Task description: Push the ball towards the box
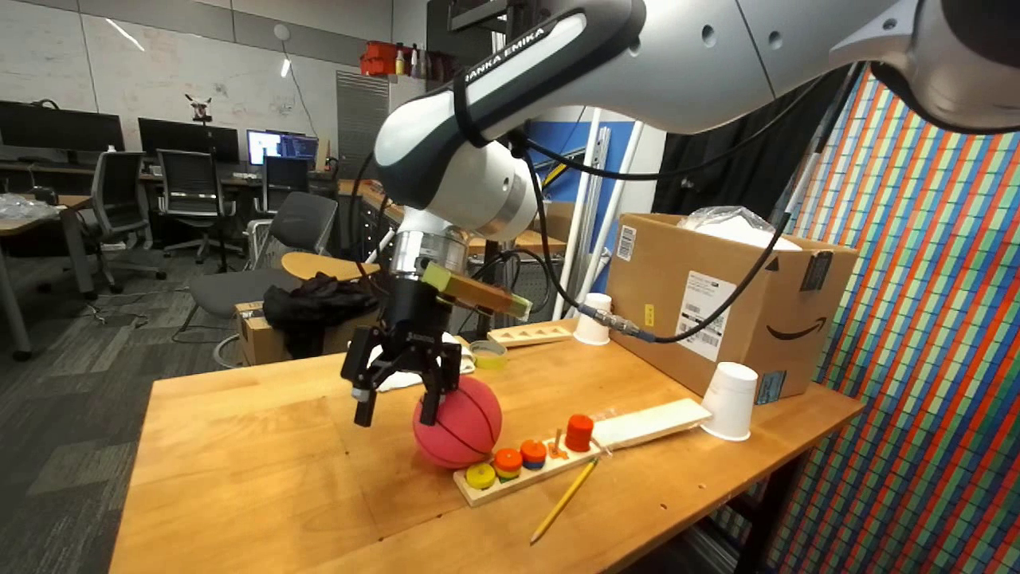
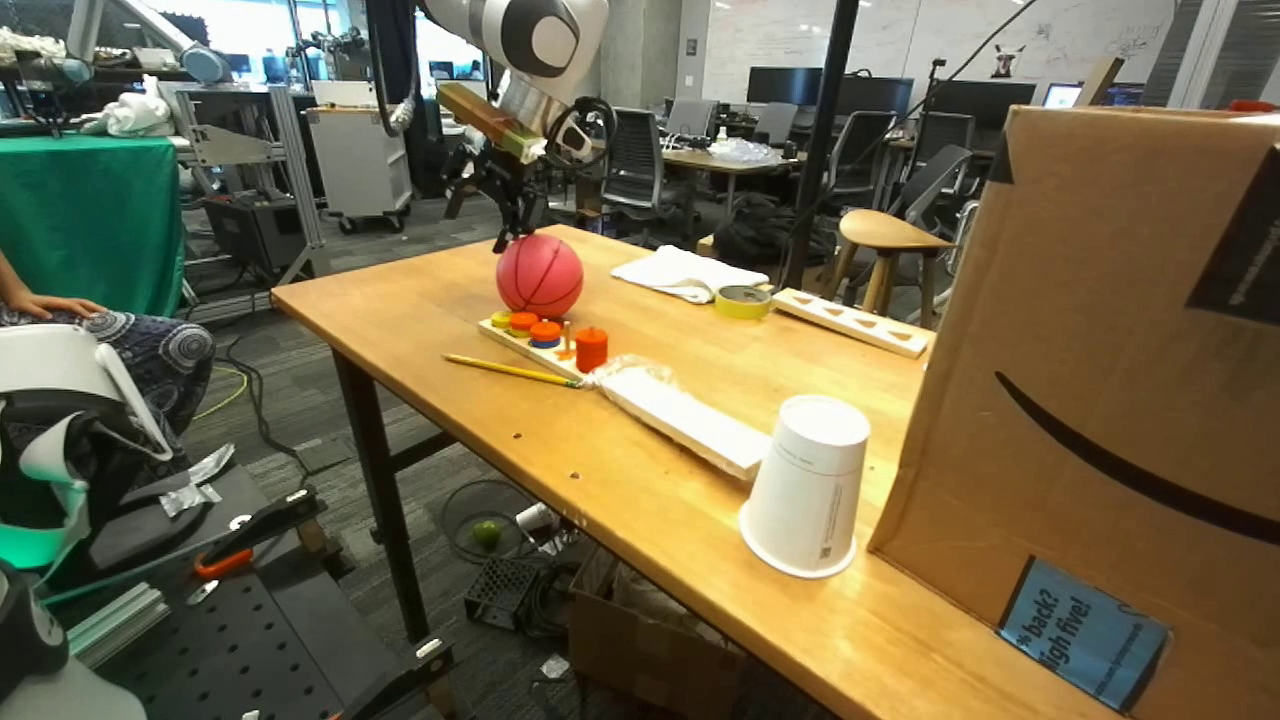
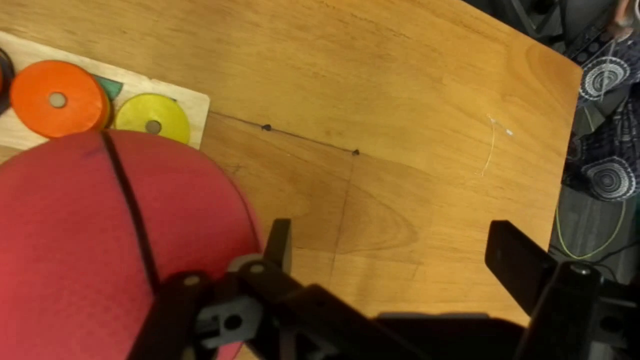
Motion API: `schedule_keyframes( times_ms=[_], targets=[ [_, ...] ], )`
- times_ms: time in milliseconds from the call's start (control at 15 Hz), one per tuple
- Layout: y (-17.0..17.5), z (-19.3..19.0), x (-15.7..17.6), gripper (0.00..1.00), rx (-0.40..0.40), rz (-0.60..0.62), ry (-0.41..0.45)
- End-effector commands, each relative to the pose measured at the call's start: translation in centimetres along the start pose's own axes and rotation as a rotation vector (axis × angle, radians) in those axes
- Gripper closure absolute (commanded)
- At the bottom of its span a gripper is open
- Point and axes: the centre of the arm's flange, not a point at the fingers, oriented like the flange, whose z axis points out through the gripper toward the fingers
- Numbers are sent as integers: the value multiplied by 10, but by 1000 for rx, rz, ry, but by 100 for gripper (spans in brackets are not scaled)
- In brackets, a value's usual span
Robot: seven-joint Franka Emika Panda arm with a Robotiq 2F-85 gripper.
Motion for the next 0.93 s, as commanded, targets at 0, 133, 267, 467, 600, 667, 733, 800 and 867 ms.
schedule_keyframes(
  times_ms=[0,133,267,467,600,667,733,800,867],
  targets=[
    [61,-27,8,0,45,67,53],
    [115,-63,-7,0,-77,123,141],
    [155,-104,-30,0,-197,146,178],
    [204,-168,-78,0,-353,196,249],
    [218,-210,-116,0,-453,198,302],
    [215,-216,-123,0,-502,188,323],
    [208,-222,-130,0,-543,168,351],
    [196,-222,-137,0,-578,134,378],
    [183,-219,-138,0,-599,105,400]
  ],
)
